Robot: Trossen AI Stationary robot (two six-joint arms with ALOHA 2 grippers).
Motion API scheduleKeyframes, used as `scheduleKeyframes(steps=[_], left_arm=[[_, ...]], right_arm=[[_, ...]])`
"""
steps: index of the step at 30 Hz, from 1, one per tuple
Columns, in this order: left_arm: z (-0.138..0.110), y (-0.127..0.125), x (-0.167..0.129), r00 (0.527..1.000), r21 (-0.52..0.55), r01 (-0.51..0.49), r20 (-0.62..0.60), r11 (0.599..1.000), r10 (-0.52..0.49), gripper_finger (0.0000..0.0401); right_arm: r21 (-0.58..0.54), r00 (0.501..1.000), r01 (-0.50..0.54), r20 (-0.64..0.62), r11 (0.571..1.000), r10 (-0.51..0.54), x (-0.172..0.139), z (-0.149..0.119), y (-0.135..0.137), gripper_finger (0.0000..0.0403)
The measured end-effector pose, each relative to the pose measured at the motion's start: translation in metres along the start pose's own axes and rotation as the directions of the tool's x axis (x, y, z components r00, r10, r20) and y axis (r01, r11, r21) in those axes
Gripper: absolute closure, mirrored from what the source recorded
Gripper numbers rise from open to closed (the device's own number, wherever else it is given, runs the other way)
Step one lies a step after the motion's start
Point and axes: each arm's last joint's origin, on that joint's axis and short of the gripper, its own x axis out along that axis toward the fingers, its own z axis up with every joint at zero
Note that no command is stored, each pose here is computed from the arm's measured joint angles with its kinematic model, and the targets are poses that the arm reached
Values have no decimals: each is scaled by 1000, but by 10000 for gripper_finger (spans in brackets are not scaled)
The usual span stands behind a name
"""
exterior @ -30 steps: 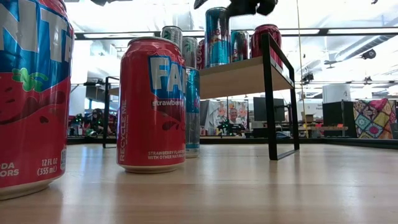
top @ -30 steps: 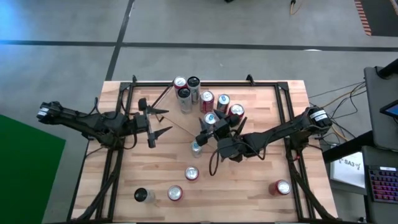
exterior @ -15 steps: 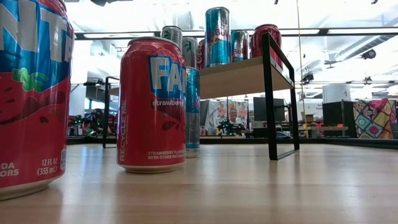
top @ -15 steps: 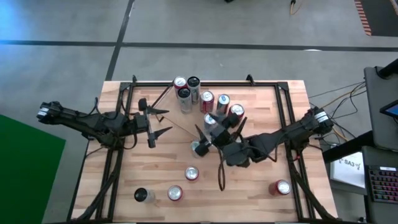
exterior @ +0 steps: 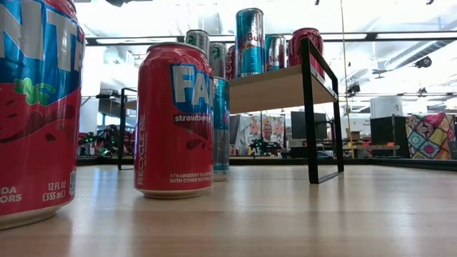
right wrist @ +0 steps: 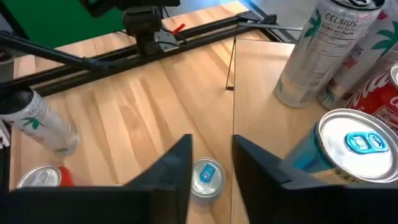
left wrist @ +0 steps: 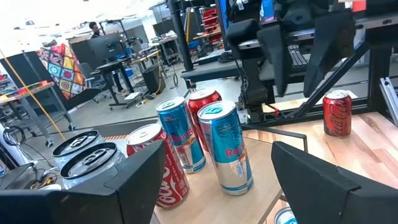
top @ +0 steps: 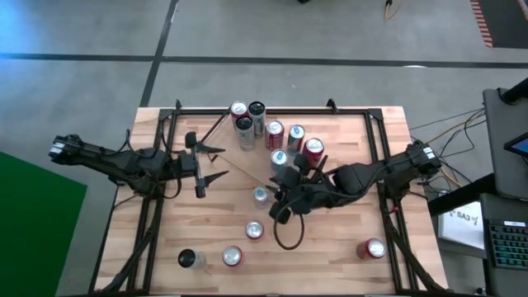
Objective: Place canned beverage on shelf
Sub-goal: Put the silver/blue soda can on the shelf, align with the other silver/blue soda can
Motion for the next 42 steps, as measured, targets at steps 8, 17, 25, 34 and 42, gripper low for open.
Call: scheduleKeyframes(steps=[8, 17, 25, 34, 42], left_arm=[[1, -1, 3, 1000, -11, -3, 17, 1000, 3, 123], [-6, -17, 24, 993, -12, 113, 11, 993, -113, 123], [-10, -30, 48, 994, -56, 92, 61, 994, -88, 155], [-14, -42, 74, 998, -49, 66, 15, 997, -65, 267], [-26, -64, 111, 994, 72, 95, -55, 993, -91, 359]], right_arm=[[22, 1000, 28, 6, 999, -28, -1, 15, -13, 389], [-127, 994, 11, -106, 992, -25, -13, 23, -29, 390], [-314, 998, 32, -44, 949, -48, -43, 19, -50, 391], [-394, 987, -94, 82, 914, 137, -62, -17, -81, 391], [-337, 969, -70, 201, 939, 145, -68, -50, -115, 390]])
